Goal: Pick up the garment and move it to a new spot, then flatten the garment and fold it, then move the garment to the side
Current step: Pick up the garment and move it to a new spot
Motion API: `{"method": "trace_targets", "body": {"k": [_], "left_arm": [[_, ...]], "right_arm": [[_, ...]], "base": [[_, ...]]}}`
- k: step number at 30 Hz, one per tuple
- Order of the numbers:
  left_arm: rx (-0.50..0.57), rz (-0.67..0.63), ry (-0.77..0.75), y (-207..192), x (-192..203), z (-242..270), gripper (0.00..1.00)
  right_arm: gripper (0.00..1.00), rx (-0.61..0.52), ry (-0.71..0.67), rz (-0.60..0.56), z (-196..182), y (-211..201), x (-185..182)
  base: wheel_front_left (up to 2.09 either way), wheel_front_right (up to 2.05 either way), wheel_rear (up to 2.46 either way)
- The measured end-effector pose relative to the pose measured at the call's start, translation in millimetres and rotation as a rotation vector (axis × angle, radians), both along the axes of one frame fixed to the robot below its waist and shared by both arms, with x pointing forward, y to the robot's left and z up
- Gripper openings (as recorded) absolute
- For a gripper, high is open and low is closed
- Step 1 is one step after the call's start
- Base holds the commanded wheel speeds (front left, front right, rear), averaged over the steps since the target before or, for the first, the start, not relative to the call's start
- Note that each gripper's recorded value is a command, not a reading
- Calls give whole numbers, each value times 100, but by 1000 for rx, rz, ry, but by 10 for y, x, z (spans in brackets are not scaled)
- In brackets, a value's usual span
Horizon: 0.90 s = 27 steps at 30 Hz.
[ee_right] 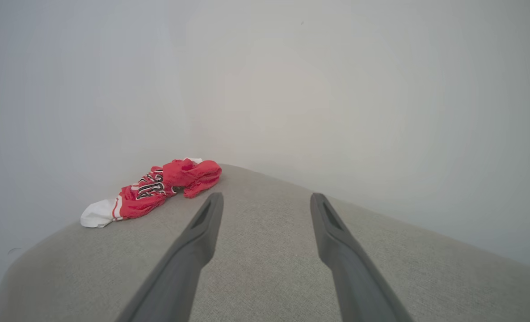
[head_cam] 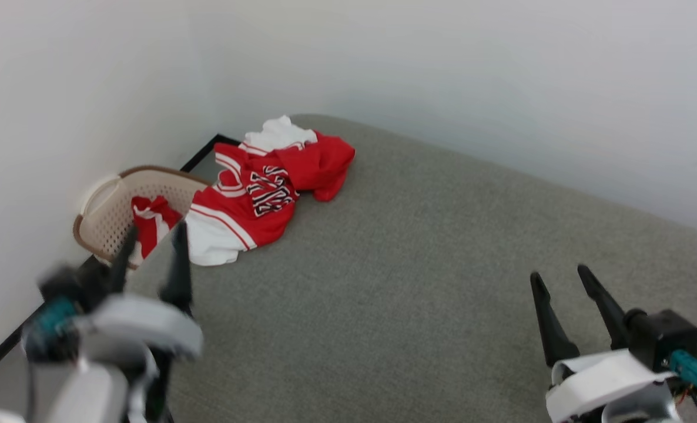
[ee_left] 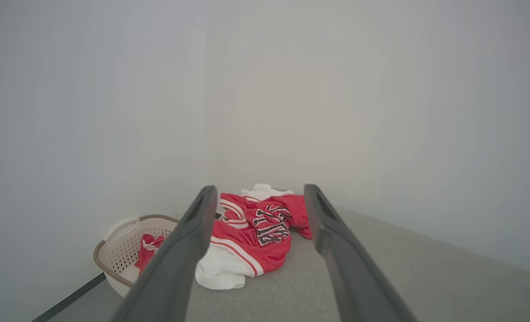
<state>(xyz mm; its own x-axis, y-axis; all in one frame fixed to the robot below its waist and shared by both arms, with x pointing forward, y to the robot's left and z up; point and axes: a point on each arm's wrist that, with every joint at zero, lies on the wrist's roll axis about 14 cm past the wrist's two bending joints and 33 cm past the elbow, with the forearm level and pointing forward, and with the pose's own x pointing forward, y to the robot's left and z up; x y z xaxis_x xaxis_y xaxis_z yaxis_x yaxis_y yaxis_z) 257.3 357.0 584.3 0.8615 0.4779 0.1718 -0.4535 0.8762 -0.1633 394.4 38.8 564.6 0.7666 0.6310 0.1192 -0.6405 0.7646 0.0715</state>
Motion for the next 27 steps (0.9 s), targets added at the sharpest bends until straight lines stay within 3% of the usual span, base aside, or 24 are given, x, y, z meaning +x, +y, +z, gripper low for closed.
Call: {"method": "trace_targets", "body": {"k": [8, 15, 21, 27], "left_arm": [[-29, -62, 29, 350, 531, 400, 100], [-90, -106, 178, 611, 1215, 362, 100], [-191, -132, 439, 662, 1833, -180, 100], [-293, -125, 710, 661, 2182, -913, 100]], "right_arm": [[100, -31, -49, 22, 130, 47, 272], [100, -48, -52, -10, 47, -119, 660], [100, -62, -10, -60, -224, -353, 968], [100, -78, 55, -111, -579, -580, 1174]], "base": [[0, 0, 0], [0, 0, 0], [0, 0, 0], [0, 0, 0]]}}
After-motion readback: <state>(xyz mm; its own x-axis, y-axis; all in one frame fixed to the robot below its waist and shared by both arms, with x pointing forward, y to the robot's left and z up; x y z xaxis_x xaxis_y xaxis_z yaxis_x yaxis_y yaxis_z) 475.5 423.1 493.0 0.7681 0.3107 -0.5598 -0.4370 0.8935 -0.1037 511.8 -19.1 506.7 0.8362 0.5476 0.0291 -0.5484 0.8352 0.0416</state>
